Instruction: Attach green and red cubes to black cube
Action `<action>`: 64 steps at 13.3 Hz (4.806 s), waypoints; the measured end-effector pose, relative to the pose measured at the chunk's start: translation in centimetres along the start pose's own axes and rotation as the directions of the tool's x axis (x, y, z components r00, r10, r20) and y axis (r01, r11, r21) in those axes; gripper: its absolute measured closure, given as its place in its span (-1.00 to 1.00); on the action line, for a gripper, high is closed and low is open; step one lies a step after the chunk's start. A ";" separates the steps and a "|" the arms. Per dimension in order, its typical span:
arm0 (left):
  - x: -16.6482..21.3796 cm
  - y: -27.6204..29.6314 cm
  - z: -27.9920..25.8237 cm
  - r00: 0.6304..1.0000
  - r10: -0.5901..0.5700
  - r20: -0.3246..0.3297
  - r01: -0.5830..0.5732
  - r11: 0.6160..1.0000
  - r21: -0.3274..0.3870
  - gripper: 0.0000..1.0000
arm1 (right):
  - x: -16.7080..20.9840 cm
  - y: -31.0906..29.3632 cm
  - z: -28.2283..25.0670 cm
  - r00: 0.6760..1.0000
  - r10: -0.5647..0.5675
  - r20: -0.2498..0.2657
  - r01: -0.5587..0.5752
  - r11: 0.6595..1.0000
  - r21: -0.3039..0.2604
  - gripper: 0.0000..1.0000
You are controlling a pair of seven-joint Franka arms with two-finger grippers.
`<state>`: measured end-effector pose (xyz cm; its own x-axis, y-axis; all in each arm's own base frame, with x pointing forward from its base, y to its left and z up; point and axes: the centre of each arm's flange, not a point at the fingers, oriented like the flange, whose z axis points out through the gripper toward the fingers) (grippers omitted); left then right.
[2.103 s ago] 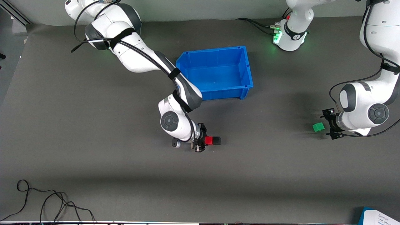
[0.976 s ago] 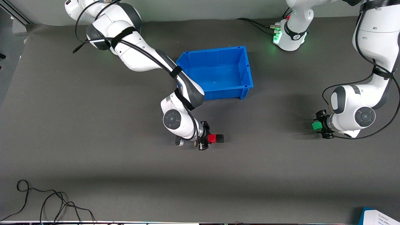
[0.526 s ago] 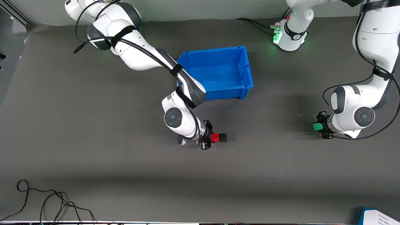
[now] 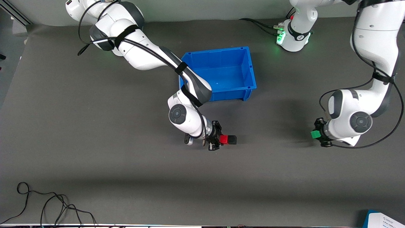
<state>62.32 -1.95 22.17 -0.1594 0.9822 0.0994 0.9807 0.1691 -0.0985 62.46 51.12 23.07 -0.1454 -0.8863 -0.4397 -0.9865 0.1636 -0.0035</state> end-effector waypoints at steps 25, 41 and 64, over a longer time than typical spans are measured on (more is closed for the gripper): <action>-28.9 -7.1 -0.6 0.970 0.205 0.130 -0.193 0.976 -0.102 0.22 | 0.4 5.3 8.4 0.997 -0.065 -0.033 0.065 0.998 0.003 0.22; -29.0 -7.2 1.0 0.971 0.207 0.120 -0.198 0.976 -0.087 0.22 | 1.0 4.9 8.7 0.997 -0.058 -0.041 0.058 0.998 0.003 -1.00; -0.6 -0.1 -32.7 0.691 0.723 0.013 -0.720 0.689 -0.086 -1.00 | 5.9 -4.0 -24.7 0.729 -0.680 -0.084 0.626 0.711 -0.321 -1.00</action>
<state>66.05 -5.19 54.54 0.5976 0.8016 -0.0158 0.8000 -0.5975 -0.0539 63.65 34.51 42.66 0.5584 -0.7933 -0.2425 -0.8161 -0.5778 0.0110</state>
